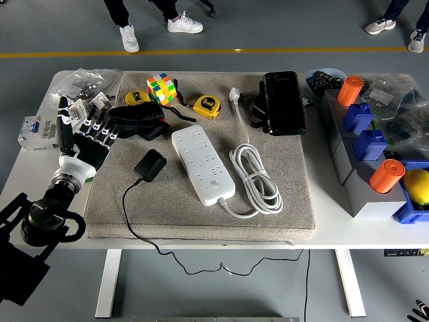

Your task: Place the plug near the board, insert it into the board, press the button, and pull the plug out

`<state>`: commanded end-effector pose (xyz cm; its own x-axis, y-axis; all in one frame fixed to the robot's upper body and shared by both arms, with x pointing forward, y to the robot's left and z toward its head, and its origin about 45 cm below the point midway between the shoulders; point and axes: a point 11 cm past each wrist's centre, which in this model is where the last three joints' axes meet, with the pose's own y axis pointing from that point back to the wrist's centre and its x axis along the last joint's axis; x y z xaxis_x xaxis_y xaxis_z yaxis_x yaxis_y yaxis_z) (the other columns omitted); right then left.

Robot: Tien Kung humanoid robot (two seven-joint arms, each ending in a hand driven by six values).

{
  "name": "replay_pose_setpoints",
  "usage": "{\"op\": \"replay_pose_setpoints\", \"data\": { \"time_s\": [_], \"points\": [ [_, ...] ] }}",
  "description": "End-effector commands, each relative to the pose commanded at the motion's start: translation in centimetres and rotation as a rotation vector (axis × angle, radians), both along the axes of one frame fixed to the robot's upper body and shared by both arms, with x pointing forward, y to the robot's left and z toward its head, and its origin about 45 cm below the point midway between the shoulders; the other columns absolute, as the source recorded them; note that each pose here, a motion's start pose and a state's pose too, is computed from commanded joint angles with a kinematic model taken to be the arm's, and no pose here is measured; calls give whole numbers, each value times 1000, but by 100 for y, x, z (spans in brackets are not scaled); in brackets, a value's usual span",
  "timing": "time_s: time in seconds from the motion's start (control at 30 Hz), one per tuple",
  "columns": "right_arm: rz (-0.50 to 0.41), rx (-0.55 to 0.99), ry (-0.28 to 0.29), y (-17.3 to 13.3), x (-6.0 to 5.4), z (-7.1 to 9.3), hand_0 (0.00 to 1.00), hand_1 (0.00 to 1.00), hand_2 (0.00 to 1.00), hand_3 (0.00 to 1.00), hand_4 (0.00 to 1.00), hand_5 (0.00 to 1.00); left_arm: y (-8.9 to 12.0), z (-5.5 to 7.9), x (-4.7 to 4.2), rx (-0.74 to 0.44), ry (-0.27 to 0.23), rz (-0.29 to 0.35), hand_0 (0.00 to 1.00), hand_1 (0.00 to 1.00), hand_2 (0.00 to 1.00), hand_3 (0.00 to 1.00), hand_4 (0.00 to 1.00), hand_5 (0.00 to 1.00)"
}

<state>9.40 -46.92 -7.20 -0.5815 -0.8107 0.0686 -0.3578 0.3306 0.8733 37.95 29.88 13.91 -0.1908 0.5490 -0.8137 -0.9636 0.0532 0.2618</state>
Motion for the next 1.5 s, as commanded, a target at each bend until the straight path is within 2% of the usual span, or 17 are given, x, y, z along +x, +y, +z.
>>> {"op": "replay_pose_setpoints", "data": {
  "time_s": [0.27, 0.3, 0.83, 1.2, 1.5],
  "points": [
    [-3, -1, -1, -3, 4, 2, 593, 643, 562, 490, 761, 485, -1, -4, -1, -10, 4, -4, 497, 604, 644, 657, 998, 675],
    [-3, 0, -1, -3, 3, 1, 592, 642, 561, 490, 760, 486, -4, -5, -1, -11, 5, -5, 477, 579, 611, 637, 998, 673],
    [-7, -2, -2, -15, 6, 6, 592, 642, 561, 489, 760, 485, 2, -5, -6, -11, 9, -11, 460, 558, 595, 631, 998, 674],
    [-13, -8, -5, -41, 17, 18, 593, 642, 561, 488, 759, 485, 10, -24, -27, -8, 13, -16, 441, 538, 586, 630, 998, 665],
    [-22, -6, 3, -34, -21, -1, 591, 642, 559, 488, 757, 485, 92, -51, -75, 2, 19, -7, 435, 537, 584, 631, 998, 662]
  ]
}}
